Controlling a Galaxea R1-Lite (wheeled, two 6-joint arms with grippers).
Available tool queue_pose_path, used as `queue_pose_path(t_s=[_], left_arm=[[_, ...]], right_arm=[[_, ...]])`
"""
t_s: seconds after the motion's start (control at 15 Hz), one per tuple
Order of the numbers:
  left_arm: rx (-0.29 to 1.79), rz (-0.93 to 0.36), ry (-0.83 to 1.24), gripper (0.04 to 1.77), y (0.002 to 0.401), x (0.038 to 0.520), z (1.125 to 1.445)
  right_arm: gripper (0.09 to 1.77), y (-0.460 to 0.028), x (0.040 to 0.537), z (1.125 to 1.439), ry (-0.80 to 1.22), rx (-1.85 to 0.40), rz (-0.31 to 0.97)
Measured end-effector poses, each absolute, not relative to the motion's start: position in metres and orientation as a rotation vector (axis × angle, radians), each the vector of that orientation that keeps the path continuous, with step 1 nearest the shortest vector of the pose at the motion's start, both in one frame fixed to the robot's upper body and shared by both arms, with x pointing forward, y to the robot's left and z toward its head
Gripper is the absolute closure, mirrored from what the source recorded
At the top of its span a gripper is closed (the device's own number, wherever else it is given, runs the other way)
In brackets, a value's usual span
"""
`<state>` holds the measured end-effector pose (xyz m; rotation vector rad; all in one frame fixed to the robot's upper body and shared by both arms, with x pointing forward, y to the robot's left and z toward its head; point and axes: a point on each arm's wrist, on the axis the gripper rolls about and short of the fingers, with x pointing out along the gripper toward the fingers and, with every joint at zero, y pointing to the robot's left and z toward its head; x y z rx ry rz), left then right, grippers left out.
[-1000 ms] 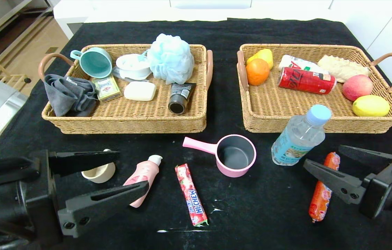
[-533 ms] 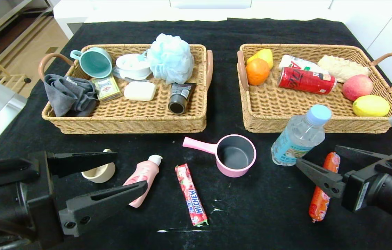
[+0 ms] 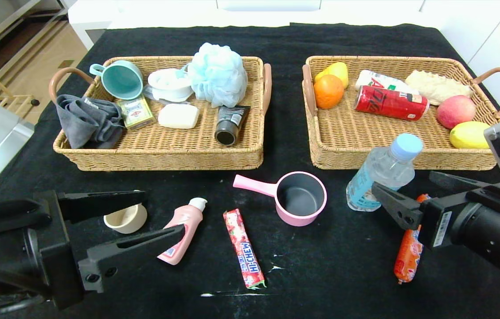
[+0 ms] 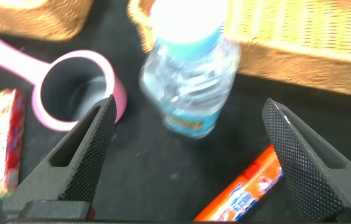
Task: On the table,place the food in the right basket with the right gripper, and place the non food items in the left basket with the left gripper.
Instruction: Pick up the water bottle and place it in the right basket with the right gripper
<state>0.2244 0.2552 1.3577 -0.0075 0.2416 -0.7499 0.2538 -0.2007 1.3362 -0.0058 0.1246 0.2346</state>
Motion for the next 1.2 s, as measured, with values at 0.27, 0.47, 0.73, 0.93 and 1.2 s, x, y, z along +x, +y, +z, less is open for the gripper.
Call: queue_pose_path(t_s=[0.27, 0.47, 0.73, 0.93, 1.2], left_arm=[[-0.007, -0.746, 0.242, 0.09, 0.255, 0.225, 1.358], [-0.007, -0.746, 0.243, 0.09, 0.256, 0.225, 1.358], [-0.004, -0.746, 0.241, 0.09, 0.256, 0.225, 1.358], [-0.001, -0.746, 0.237, 0.09, 0.256, 0.224, 1.358], [-0.001, -0.743, 0.234, 0.09, 0.256, 0.224, 1.358]], right_arm=[[0.15, -0.192, 0.263, 1.344, 0.110, 0.045, 0.173], [0.15, -0.185, 0.271, 1.341, 0.121, 0.044, 0.151], [0.15, -0.179, 0.283, 1.339, 0.126, 0.071, 0.102], [0.15, -0.177, 0.290, 1.337, 0.131, 0.083, 0.088], [0.15, -0.174, 0.297, 1.333, 0.138, 0.081, 0.077]])
